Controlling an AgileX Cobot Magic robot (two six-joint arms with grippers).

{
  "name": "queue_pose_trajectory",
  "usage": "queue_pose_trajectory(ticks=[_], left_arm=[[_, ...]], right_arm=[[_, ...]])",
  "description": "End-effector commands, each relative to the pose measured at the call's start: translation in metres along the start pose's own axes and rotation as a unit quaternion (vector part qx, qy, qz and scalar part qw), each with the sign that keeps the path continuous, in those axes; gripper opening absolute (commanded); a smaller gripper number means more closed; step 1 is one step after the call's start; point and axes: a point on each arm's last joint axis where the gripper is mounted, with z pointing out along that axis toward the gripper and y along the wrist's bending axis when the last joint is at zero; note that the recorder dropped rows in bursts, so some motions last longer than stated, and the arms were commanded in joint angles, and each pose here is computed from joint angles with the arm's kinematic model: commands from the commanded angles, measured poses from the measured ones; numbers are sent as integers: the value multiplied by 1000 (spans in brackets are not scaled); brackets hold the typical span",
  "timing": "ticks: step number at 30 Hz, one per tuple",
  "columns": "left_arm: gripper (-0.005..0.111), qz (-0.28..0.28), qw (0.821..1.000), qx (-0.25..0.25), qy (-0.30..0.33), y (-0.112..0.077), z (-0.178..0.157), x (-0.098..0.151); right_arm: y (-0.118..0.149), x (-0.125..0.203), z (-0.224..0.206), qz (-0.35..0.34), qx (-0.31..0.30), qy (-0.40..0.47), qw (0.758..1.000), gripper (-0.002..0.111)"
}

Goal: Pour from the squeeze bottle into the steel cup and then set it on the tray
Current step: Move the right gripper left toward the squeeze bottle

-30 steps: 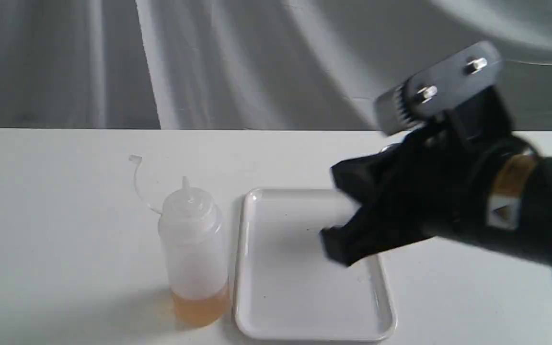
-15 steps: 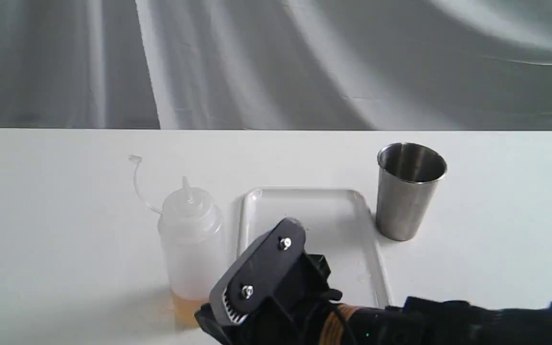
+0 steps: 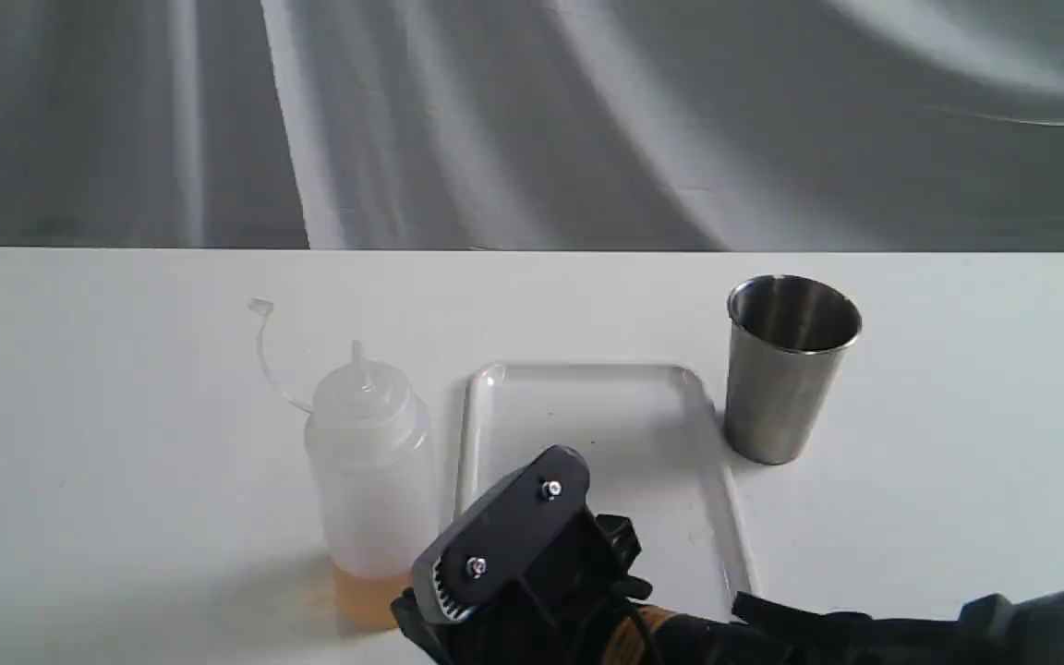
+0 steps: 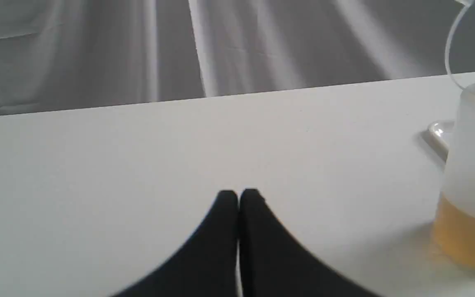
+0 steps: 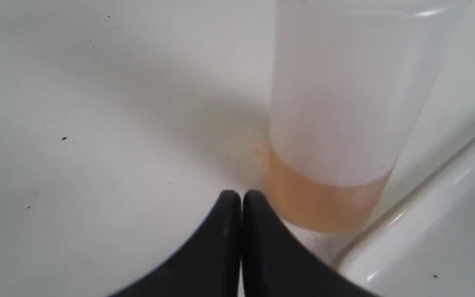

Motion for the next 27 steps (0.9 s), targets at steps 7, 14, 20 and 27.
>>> queue_pose_trajectory(ticks=[7,14,20,27], left_arm=[[0,-3,1000,-1,-2,0,0,1],[0,-3,1000,-1,-2,0,0,1],[0,-3,1000,-1,-2,0,0,1],[0,-1,1000,-1,-2,0,0,1]], right_arm=[[-4,-1,-1,-19,24,-8,1000,0],[-4,-1,-1,-17,26,-11,999,3],[-6,7,4,-13,29,4,999,39],[-6,10,7,-13,32,5,999,92]])
